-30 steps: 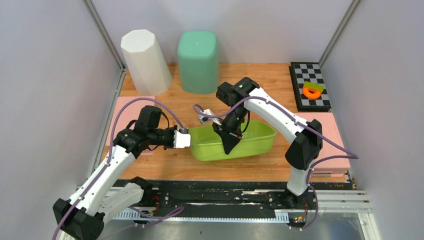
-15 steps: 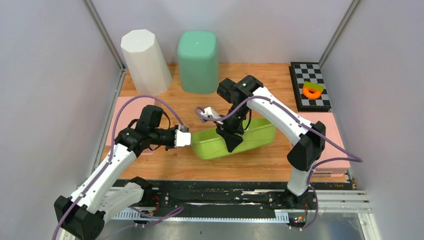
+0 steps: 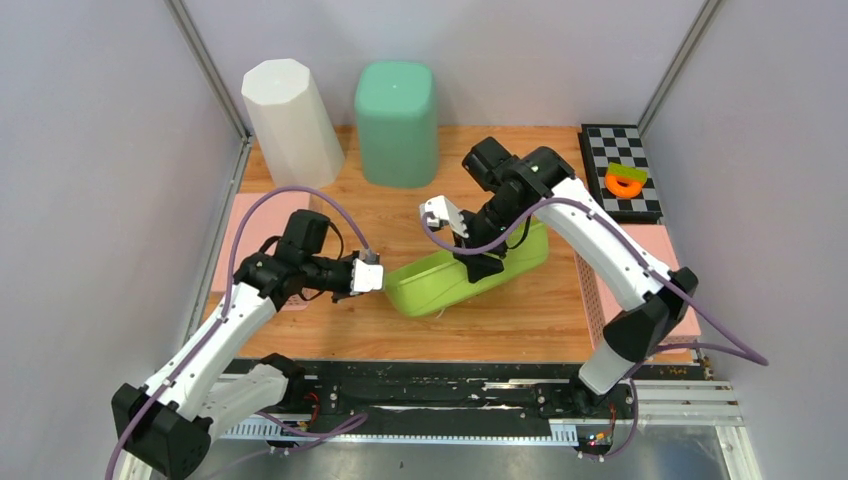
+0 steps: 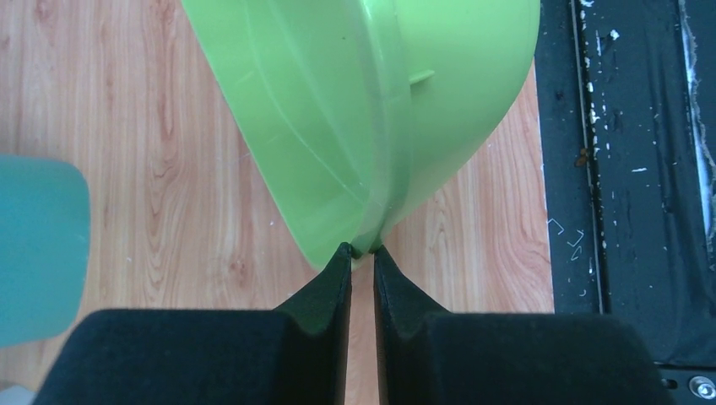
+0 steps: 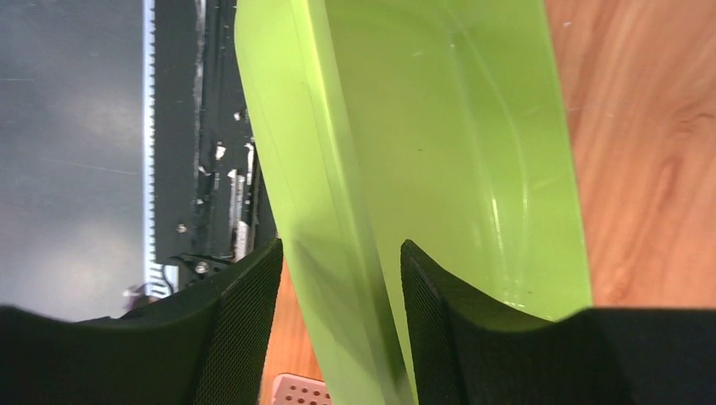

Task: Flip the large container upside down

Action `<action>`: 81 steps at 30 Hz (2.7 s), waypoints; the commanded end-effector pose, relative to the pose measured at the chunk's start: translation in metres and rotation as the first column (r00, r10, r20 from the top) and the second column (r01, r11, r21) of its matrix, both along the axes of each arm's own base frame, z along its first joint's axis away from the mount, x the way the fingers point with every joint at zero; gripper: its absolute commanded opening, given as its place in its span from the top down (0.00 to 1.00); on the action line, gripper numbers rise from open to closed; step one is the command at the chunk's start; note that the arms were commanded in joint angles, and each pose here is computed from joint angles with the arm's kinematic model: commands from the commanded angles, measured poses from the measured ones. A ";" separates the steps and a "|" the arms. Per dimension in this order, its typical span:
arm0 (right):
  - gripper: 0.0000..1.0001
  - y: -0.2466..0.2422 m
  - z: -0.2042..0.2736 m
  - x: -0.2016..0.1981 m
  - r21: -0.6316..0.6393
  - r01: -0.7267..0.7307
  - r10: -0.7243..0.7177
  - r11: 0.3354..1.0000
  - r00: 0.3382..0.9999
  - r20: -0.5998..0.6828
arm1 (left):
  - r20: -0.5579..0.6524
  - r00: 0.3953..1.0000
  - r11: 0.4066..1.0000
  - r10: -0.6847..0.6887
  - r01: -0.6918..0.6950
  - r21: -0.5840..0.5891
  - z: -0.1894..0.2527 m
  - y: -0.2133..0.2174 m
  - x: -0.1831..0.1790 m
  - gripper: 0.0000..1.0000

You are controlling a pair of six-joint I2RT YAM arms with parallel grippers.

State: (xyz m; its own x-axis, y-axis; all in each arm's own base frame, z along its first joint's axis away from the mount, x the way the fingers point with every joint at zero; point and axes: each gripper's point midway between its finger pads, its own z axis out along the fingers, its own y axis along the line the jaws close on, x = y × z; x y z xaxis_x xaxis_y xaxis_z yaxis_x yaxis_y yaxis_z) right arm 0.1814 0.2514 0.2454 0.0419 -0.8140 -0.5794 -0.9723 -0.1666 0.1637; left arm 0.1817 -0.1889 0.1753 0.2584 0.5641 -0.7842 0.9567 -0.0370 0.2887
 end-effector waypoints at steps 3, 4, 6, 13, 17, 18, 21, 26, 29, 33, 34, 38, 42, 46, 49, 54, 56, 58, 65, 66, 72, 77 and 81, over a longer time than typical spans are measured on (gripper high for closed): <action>0.43 -0.002 0.008 0.025 0.083 -0.005 -0.015 0.997 0.971 0.238 | -0.121 0.992 0.999 -0.037 0.040 0.016 -0.011 0.000 -0.018 1.00; 0.43 -0.002 0.009 0.028 0.092 -0.004 -0.020 0.996 0.965 0.262 | -0.124 0.991 0.999 -0.041 0.043 0.014 -0.010 0.000 -0.019 1.00; 0.44 -0.002 0.009 0.032 0.100 -0.007 -0.023 0.995 0.955 0.295 | -0.129 0.991 0.999 -0.045 0.048 0.013 -0.010 0.000 -0.020 1.00; 0.60 -0.004 0.000 0.037 0.089 -0.009 -0.020 0.996 0.945 0.327 | -0.141 0.989 0.999 -0.052 0.054 0.010 -0.012 0.000 -0.020 1.00; 0.69 -0.006 -0.008 0.033 0.078 -0.008 -0.016 0.997 0.953 0.304 | -0.142 0.989 0.999 -0.048 0.051 0.016 -0.012 0.001 -0.020 1.00; 0.69 -0.006 -0.009 0.031 0.079 -0.008 -0.016 0.997 0.955 0.296 | -0.140 0.989 0.999 -0.048 0.051 0.018 -0.012 0.001 -0.020 1.00; 0.64 -0.010 -0.011 0.023 0.083 -0.020 -0.005 0.996 0.957 0.290 | -0.120 0.991 0.998 -0.052 0.055 0.026 -0.011 0.003 -0.021 0.87; 0.50 -0.034 -0.027 0.017 0.010 -0.031 0.026 0.999 0.940 0.340 | -0.051 0.997 0.997 -0.064 0.067 0.049 -0.013 0.007 -0.018 0.02; 0.47 -0.053 -0.038 0.019 -0.047 -0.002 0.021 0.999 0.916 0.401 | 0.001 0.995 0.993 -0.095 0.094 0.076 -0.016 0.004 -0.015 0.00; 0.43 -0.076 -0.055 0.032 -0.083 0.084 -0.031 0.993 0.863 0.505 | 0.037 0.987 0.978 -0.159 0.153 0.140 -0.027 -0.006 -0.016 0.00; 0.43 -0.080 -0.056 0.036 -0.073 0.114 -0.059 0.991 0.848 0.527 | 0.036 0.982 0.969 -0.187 0.179 0.168 -0.033 -0.011 -0.018 0.00; 0.42 -0.096 -0.053 0.051 0.006 0.243 -0.205 0.970 0.806 0.556 | 0.047 0.969 0.942 -0.241 0.222 0.253 -0.054 -0.025 -0.016 0.00; 0.42 -0.111 -0.037 0.061 0.128 0.339 -0.352 0.932 0.763 0.543 | 0.040 0.962 0.918 -0.272 0.246 0.311 -0.072 -0.036 -0.014 0.00; 0.42 -0.122 -0.025 0.059 0.215 0.379 -0.433 0.900 0.724 0.536 | 0.027 0.961 0.908 -0.275 0.251 0.337 -0.085 -0.043 -0.011 0.10; 0.41 -0.130 -0.020 0.057 0.232 0.398 -0.457 0.888 0.699 0.551 | -0.010 0.957 0.897 -0.289 0.274 0.347 -0.094 -0.047 -0.014 0.33; 0.39 -0.137 -0.013 0.055 0.247 0.411 -0.474 0.878 0.669 0.572 | -0.076 0.946 0.872 -0.316 0.321 0.370 -0.108 -0.049 -0.021 0.63; 0.38 -0.139 -0.010 0.054 0.250 0.412 -0.476 0.876 0.661 0.580 | -0.099 0.940 0.866 -0.325 0.338 0.368 -0.108 -0.050 -0.024 0.69; 0.38 -0.140 -0.009 0.054 0.247 0.409 -0.472 0.878 0.656 0.590 | -0.124 0.934 0.861 -0.336 0.357 0.362 -0.106 -0.051 -0.027 0.76; 0.38 -0.149 -0.007 0.054 0.219 0.403 -0.443 0.889 0.632 0.635 | -0.174 0.910 0.853 -0.376 0.414 0.317 -0.084 -0.054 -0.041 1.00; 0.38 -0.150 -0.005 0.054 0.220 0.398 -0.439 0.890 0.625 0.645 | -0.179 0.906 0.853 -0.385 0.423 0.305 -0.079 -0.055 -0.044 1.00; 0.36 -0.155 0.010 0.052 0.214 0.340 -0.384 0.916 0.581 0.718 | -0.216 0.867 0.841 -0.449 0.492 0.225 -0.045 -0.057 -0.064 1.00; 0.33 -0.166 0.024 0.054 0.171 0.323 -0.326 0.931 0.525 0.786 | -0.260 0.818 0.815 -0.514 0.560 0.151 -0.015 -0.058 -0.083 1.00; 0.33 -0.177 0.025 0.055 0.077 0.320 -0.243 0.944 0.520 0.819 | -0.296 0.784 0.806 -0.545 0.588 0.073 0.012 -0.058 -0.093 1.00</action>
